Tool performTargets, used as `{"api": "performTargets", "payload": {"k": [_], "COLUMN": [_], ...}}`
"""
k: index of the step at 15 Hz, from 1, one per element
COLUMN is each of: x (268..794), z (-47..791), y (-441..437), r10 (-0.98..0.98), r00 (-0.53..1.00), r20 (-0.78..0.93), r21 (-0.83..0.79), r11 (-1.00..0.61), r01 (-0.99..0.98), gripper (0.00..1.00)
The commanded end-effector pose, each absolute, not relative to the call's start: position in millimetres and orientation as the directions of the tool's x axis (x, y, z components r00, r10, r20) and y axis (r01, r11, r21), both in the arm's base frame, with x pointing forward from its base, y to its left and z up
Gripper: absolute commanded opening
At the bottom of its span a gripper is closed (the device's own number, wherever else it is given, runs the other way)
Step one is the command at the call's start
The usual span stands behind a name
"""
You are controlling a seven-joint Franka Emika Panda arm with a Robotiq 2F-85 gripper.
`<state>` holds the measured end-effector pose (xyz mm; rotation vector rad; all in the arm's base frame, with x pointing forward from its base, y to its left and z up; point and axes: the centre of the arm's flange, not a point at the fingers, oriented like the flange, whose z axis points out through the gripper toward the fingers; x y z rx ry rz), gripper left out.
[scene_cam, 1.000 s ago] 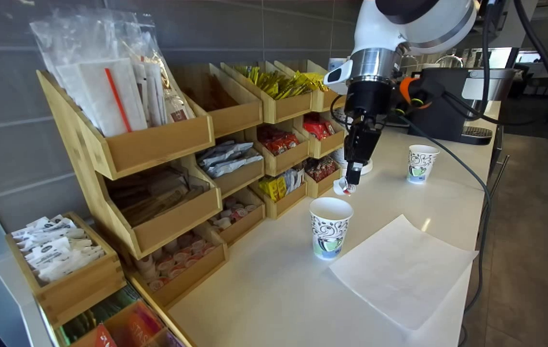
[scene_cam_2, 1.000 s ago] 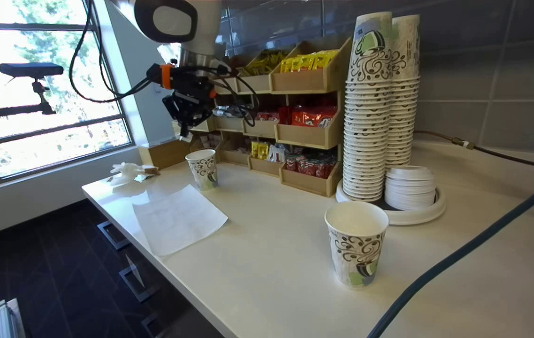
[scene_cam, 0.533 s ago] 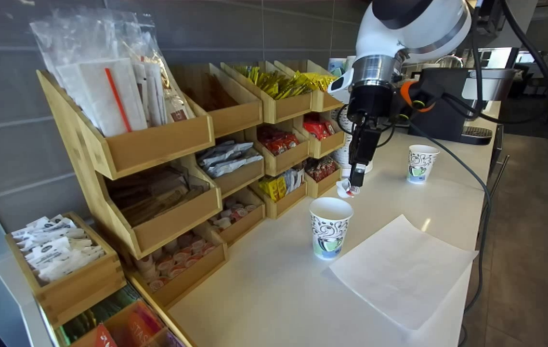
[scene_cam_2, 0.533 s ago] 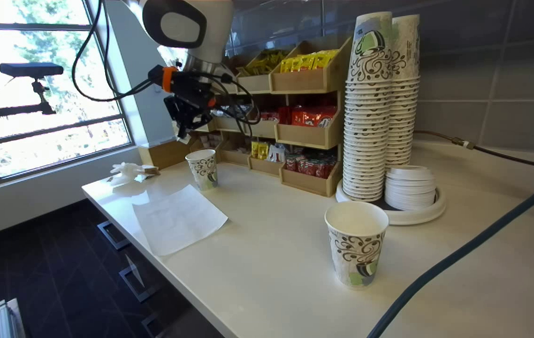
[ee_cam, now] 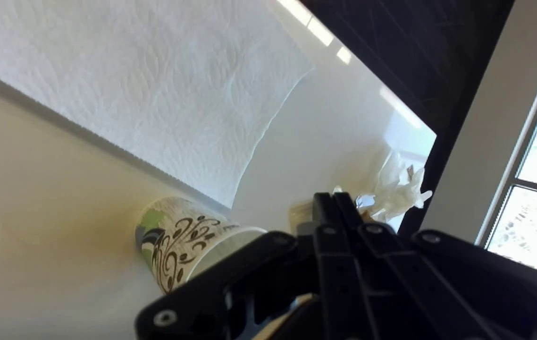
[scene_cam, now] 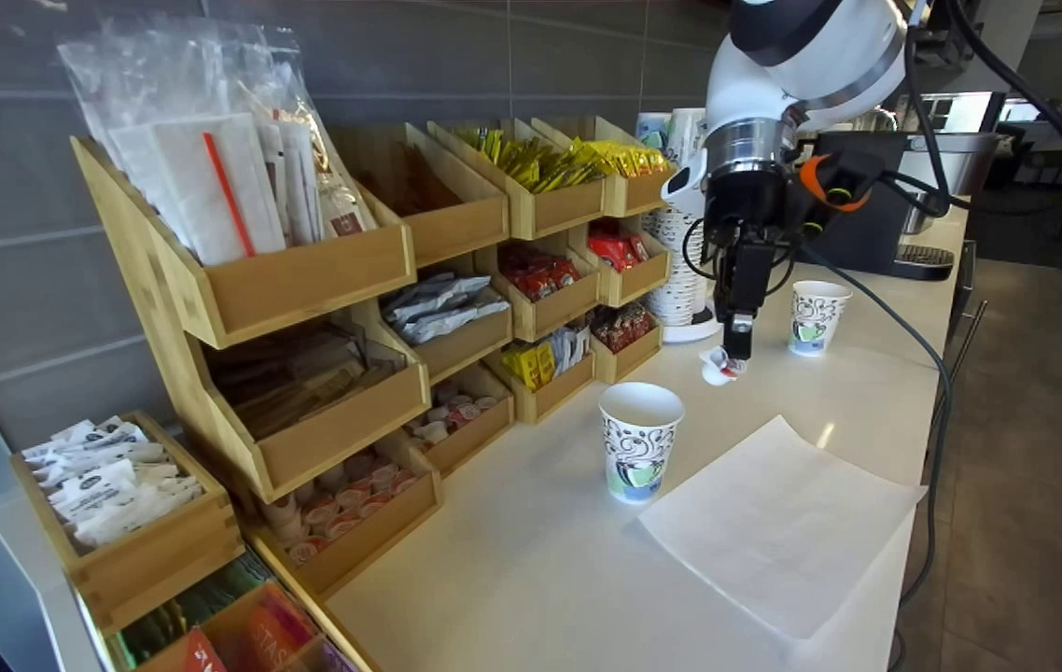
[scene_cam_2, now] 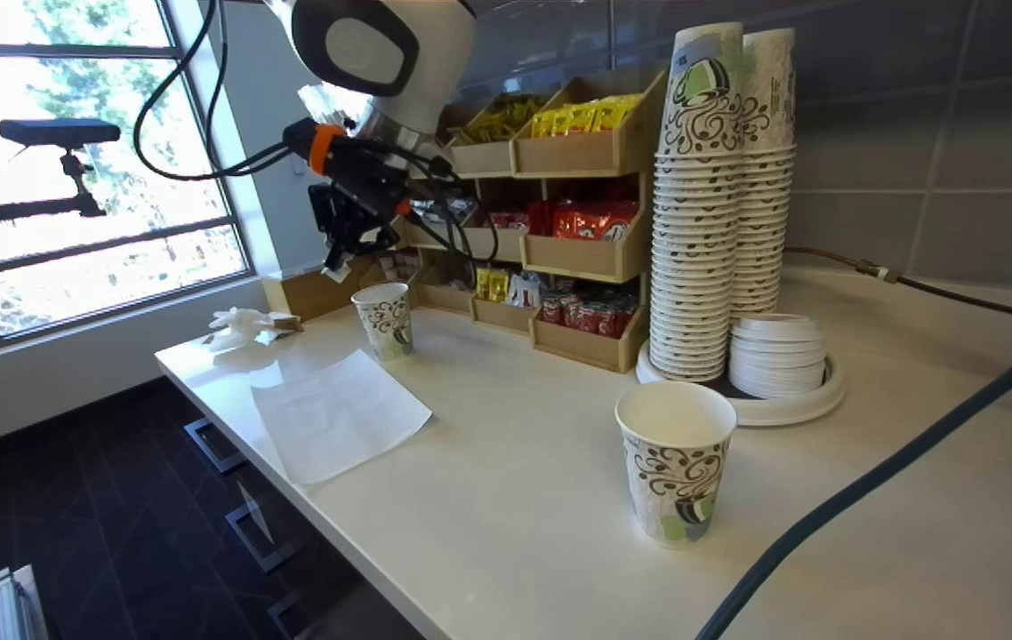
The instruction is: Pour the contents from the small white container to the left cup
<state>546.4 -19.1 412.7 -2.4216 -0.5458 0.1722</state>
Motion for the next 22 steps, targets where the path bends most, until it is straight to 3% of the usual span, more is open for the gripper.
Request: {"api": "performTargets", "payload": {"k": [1,7,13,22], "x": [545,538,535,537], "z": [405,373,345,300], "y": [-29,-38,-49,-44], "r10": [0.431,0.460,0.463,0.469], "r00": [0.899,0.867,0.832,0.801], "r20": [-0.073,-0.190,-0.305,-0.372], "r21": [-0.660,-0.683,-0.592,-0.601], "r11": [-0.697,-0.697,-0.777,-0.779], "r01": [0.281,0.220,0.215,0.177], "gripper": [0.01,0.01,0.01,0.01]}}
